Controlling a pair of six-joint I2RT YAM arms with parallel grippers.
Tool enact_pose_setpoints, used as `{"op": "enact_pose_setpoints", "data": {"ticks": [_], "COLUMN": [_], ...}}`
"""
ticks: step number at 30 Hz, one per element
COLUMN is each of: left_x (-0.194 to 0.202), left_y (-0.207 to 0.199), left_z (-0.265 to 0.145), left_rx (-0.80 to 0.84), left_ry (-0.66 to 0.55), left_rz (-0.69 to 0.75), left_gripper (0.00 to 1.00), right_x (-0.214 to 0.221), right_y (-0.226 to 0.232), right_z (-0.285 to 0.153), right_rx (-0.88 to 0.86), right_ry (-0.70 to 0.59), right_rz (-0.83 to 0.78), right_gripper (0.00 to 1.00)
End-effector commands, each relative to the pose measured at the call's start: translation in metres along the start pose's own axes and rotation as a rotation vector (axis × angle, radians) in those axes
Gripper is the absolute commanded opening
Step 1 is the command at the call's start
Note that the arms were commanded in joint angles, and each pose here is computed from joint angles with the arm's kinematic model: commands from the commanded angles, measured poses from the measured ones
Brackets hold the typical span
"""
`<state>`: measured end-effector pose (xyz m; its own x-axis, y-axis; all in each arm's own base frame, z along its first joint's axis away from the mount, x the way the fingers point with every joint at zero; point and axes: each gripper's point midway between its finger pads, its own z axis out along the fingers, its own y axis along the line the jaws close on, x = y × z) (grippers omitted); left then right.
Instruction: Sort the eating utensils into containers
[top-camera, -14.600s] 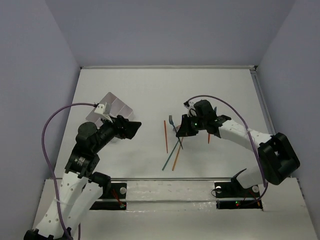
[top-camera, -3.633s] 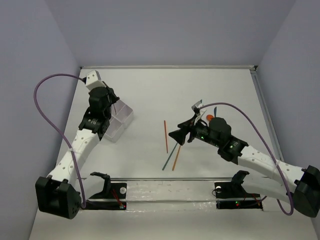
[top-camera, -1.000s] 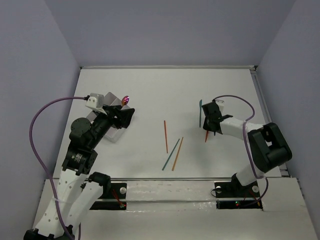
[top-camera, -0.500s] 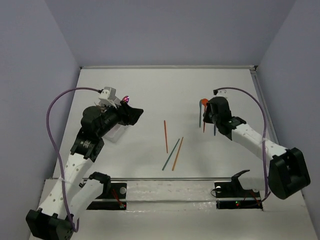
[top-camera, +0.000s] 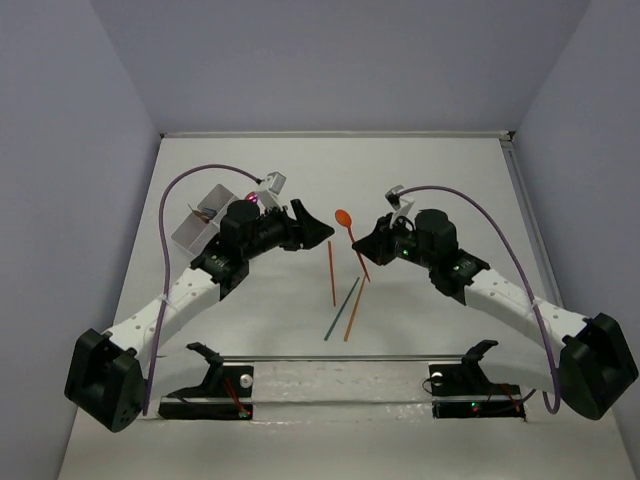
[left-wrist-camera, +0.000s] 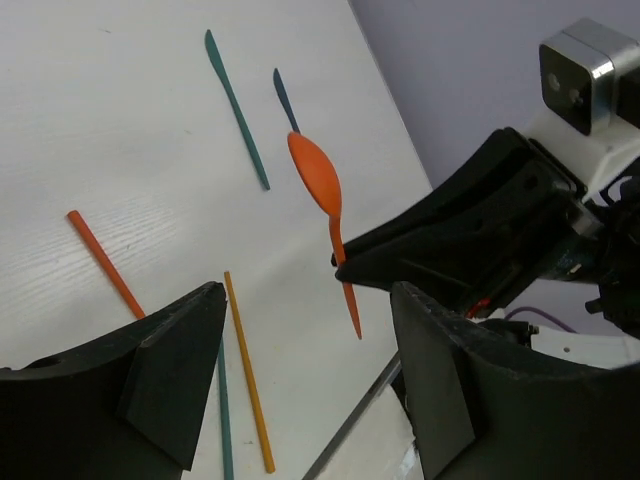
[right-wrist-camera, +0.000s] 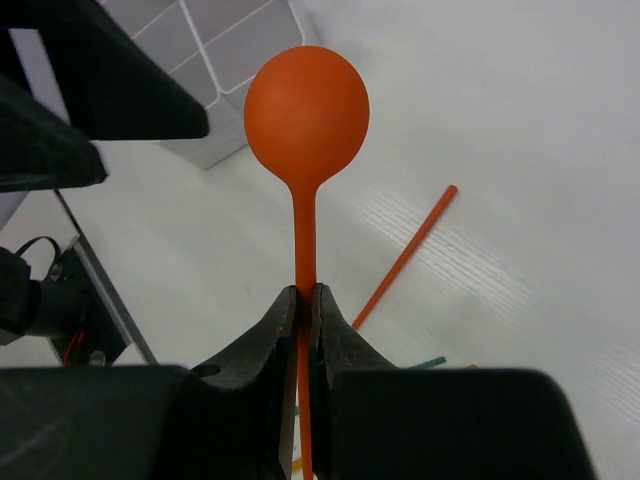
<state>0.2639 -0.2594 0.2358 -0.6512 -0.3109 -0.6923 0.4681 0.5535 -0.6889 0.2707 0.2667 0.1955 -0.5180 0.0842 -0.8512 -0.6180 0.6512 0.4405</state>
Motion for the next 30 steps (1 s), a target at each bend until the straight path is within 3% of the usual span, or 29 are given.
{"op": "enact_pose_setpoints", "data": {"ticks": [1,9,13,16,17,19,20,23,25,26,30], "left_x": [-0.033,-0.038,-0.034,-0.035,-0.036,-0.036,-0.033,-0.033,-0.033,-0.037,-0.055], "left_y": [-0.018,-0.028,-0.035,-0.033,-0.033,-0.033,-0.036,-0.034,-0.033,-0.030,-0.014], "left_z": [0.018,0.050,0.059,0.060,0.060,0.059,0.059,0.055,0.050,0.048,0.035], "left_rx": [0.050,0.074,0.095,0.088,0.084,0.081,0.086,0.067,0.047,0.024,-0.079], "left_ry": [-0.144,-0.153,-0.140,-0.143,-0.147,-0.145,-0.138,-0.136,-0.136,-0.153,-0.210], "left_rz": [-0.045,-0.057,-0.066,-0.068,-0.070,-0.069,-0.067,-0.059,-0.045,-0.028,0.006], "left_gripper": [0.78,0.77,0.68,0.50,0.38,0.25,0.14,0.06,0.06,0.06,0.06], "right_x": [-0.012,-0.007,-0.003,-0.004,-0.003,-0.001,-0.001,-0.002,-0.002,-0.003,-0.005], "right_y": [0.042,0.057,0.059,0.056,0.055,0.053,0.051,0.045,0.042,0.040,0.039], "right_z": [-0.007,-0.009,-0.007,-0.007,-0.006,-0.005,-0.004,-0.002,-0.002,-0.002,-0.003], "right_rx": [-0.191,-0.242,-0.250,-0.232,-0.228,-0.223,-0.211,-0.179,-0.165,-0.151,-0.140], "right_ry": [-0.060,-0.050,-0.045,-0.051,-0.045,-0.041,-0.045,-0.054,-0.059,-0.066,-0.079], "right_rz": [-0.046,-0.048,-0.048,-0.046,-0.045,-0.043,-0.042,-0.036,-0.030,-0.028,-0.026], "right_gripper": [0.07,0.07,0.07,0.07,0.07,0.07,0.07,0.08,0.16,0.31,0.53]}}
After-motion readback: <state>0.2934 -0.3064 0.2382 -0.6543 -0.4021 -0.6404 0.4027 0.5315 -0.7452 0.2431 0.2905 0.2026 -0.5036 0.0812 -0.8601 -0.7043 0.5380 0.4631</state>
